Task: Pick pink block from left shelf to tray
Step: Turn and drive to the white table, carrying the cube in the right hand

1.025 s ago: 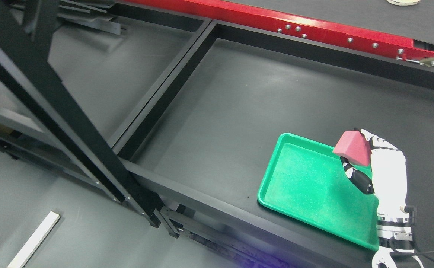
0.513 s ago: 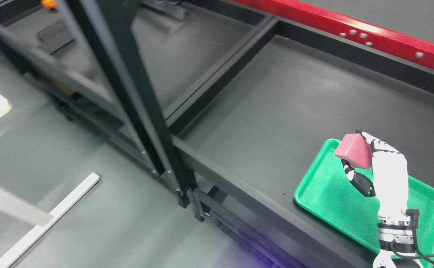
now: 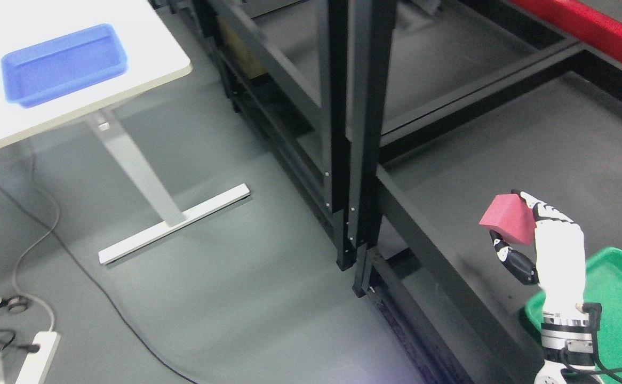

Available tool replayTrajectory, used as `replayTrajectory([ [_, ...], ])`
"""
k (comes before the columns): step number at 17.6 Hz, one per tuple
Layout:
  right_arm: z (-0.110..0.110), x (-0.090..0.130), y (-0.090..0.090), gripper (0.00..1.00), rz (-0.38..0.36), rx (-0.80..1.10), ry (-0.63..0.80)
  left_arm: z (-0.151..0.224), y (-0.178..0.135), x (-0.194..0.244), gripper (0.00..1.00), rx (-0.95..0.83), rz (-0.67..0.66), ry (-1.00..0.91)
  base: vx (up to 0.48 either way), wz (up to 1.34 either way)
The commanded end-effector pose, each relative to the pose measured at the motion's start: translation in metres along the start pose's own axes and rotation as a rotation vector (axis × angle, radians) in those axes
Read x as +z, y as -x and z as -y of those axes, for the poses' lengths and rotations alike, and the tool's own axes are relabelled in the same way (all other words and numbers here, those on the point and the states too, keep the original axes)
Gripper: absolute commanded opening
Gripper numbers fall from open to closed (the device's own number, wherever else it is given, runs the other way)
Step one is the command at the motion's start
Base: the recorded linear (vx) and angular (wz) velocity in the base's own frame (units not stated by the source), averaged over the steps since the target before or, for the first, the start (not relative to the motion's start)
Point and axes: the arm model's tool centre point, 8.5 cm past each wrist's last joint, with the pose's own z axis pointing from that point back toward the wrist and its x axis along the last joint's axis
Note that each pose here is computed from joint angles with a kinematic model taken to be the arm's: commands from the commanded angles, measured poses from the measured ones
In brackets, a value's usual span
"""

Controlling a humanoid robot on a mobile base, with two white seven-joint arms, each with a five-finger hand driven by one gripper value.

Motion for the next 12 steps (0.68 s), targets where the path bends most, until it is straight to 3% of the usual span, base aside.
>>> replayTrajectory([
  [1,-0.007,0.003,-0.004,0.01,-0.003,-0.026,-0.016,-0.012,0.005,0.002,1.0,-0.004,-0.008,-0.018,-0.127,0.89],
  [12,-0.018,0.005,-0.016,0.02,0.008,-0.053,-0.045,-0.012,0.005,0.002,1.0,-0.004,-0.008,-0.018,-0.096,0.68],
])
